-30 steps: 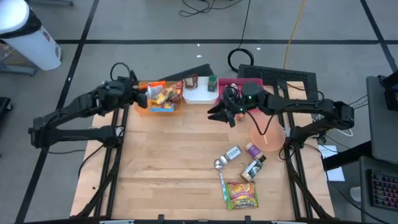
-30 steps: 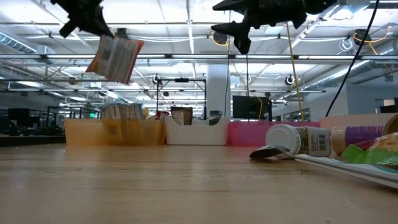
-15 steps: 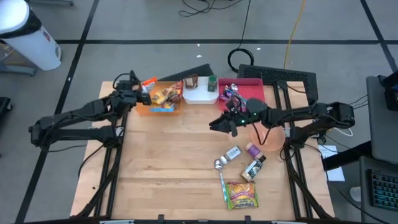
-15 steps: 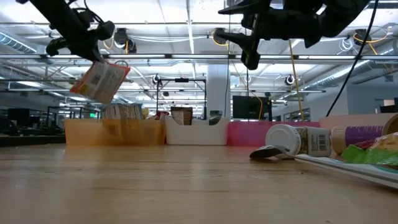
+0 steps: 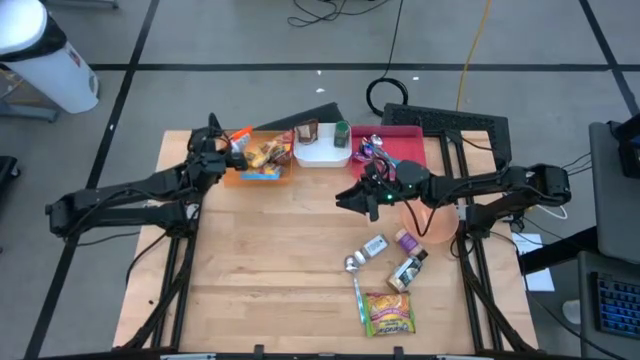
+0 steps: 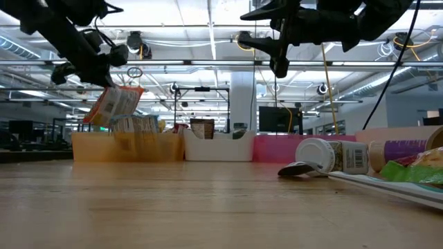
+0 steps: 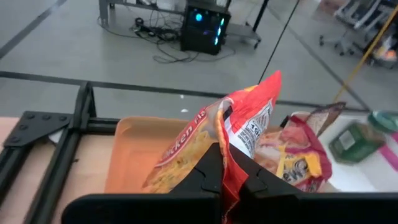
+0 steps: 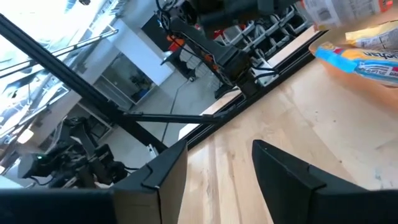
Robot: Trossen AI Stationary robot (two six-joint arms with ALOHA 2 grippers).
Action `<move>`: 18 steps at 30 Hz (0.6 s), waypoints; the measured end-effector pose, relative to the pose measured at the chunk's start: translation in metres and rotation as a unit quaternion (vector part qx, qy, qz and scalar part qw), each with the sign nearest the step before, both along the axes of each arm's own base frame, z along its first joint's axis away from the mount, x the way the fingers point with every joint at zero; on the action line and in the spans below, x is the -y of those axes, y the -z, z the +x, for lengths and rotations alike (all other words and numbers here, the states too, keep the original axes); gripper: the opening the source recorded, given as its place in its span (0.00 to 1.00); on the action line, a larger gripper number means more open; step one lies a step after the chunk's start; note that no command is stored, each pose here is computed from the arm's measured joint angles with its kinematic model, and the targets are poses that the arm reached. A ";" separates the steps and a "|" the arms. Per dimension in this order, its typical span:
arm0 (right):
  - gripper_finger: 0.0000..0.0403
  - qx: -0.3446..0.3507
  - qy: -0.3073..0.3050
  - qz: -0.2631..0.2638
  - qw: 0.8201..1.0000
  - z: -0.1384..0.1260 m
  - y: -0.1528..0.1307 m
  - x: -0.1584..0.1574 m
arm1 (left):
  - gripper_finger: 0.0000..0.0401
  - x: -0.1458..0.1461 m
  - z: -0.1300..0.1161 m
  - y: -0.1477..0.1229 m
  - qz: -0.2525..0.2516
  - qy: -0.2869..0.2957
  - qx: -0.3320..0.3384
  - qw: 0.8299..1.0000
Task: Pick & Place Food Item
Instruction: Put the orange noodle pack into the orange bin
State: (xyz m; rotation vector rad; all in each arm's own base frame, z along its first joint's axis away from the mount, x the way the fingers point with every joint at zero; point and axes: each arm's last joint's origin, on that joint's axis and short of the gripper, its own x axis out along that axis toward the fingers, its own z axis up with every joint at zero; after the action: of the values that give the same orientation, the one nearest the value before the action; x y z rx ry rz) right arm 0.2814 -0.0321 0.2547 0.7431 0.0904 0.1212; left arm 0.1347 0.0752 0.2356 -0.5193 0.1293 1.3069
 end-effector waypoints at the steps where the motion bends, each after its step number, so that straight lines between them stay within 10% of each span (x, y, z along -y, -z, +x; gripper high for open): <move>1: 0.43 0.000 0.000 0.000 1.000 0.000 0.000 0.000 | 0.01 -0.001 0.000 0.003 0.003 -0.003 0.007 1.000; 18: 0.42 -0.015 0.025 -0.011 1.000 -0.001 0.003 0.008 | 0.02 -0.016 -0.003 0.052 0.009 -0.040 0.085 0.996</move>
State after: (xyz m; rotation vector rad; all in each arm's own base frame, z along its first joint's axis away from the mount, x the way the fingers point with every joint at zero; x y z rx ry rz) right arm 0.2804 -0.0397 0.2516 0.7244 0.1009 0.0620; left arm 0.1314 0.0911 0.1831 -0.6230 -0.0444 1.3351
